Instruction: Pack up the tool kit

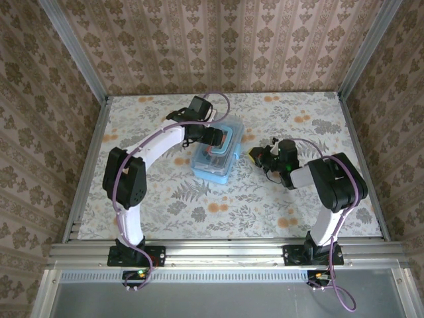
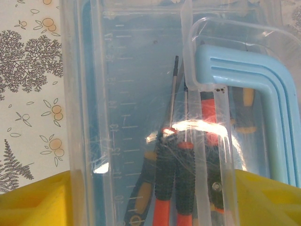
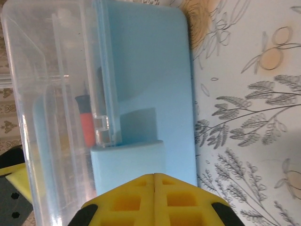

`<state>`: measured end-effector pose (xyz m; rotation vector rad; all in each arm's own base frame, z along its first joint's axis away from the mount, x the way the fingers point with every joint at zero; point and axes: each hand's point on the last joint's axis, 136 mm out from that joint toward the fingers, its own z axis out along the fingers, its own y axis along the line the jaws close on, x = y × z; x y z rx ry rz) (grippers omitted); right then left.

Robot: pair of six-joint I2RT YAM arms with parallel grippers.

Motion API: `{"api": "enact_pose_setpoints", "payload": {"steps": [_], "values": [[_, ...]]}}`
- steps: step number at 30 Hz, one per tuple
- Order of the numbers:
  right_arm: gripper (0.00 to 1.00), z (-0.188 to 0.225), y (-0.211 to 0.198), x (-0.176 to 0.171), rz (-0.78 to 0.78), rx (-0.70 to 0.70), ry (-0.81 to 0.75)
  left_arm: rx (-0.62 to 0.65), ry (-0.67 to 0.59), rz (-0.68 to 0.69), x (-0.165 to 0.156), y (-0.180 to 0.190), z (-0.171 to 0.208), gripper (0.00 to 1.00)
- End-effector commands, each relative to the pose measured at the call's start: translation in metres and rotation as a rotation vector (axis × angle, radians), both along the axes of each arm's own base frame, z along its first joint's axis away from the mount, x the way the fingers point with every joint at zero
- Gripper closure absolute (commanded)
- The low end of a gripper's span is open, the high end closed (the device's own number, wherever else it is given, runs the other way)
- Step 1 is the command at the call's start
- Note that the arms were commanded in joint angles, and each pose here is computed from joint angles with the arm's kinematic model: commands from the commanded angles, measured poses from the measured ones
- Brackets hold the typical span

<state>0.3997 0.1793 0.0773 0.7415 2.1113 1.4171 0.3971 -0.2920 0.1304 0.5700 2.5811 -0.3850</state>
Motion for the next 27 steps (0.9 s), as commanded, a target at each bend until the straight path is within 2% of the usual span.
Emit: {"api": "enact_pose_setpoints", "payload": {"steps": [1,8,23,24,27], "values": [[1.00,0.003,0.011,0.007,0.034,-0.003,-0.014,0.127,0.369,-0.013,-0.068,0.013,-0.094,0.60],[1.00,-0.005,0.037,0.013,0.071,0.040,0.001,0.147,0.383,-0.013,-0.073,0.011,-0.104,0.61],[1.00,-0.004,0.049,0.011,0.069,0.061,-0.005,0.158,0.396,-0.038,-0.082,0.002,-0.109,0.61],[1.00,-0.004,0.044,0.009,0.060,0.055,0.001,0.157,0.391,-0.039,-0.081,0.002,-0.107,0.60],[1.00,-0.008,0.016,0.004,0.016,0.007,0.028,0.143,0.350,-0.028,-0.074,0.004,-0.089,0.42]]}}
